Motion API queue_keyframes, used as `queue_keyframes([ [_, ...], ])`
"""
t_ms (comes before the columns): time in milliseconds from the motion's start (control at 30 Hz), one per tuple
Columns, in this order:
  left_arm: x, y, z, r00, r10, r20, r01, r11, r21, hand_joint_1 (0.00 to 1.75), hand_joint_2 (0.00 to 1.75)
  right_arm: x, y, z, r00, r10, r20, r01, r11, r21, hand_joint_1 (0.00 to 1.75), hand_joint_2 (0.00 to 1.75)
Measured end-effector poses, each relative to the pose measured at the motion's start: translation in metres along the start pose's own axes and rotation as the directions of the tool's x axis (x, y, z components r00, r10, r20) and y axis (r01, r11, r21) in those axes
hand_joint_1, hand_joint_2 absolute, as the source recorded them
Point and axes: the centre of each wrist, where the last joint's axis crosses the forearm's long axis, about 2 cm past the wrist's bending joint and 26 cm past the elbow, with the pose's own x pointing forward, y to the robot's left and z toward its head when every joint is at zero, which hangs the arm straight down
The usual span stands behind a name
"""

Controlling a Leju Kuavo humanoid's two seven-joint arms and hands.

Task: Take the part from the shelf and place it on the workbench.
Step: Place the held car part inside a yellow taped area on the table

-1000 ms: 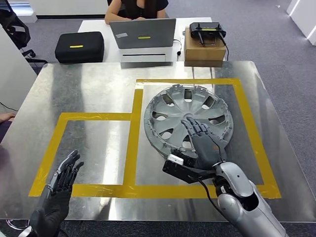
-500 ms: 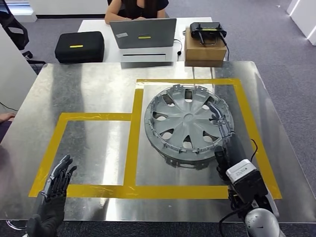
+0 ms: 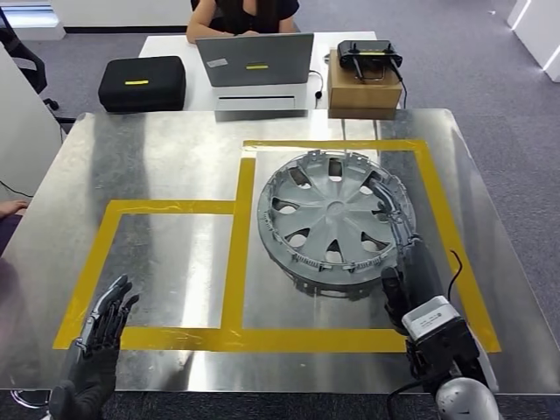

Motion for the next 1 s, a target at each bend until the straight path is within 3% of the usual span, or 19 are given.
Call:
queue_keyframes([
  [1000, -0.001, -0.006, 0.002, 0.999, -0.032, -0.012, 0.032, 0.999, -0.008, 0.00, 0.00, 0.001, -0.009, 0.025, 0.993, 0.114, 0.001, -0.114, 0.992, 0.053, 0.00, 0.00],
])
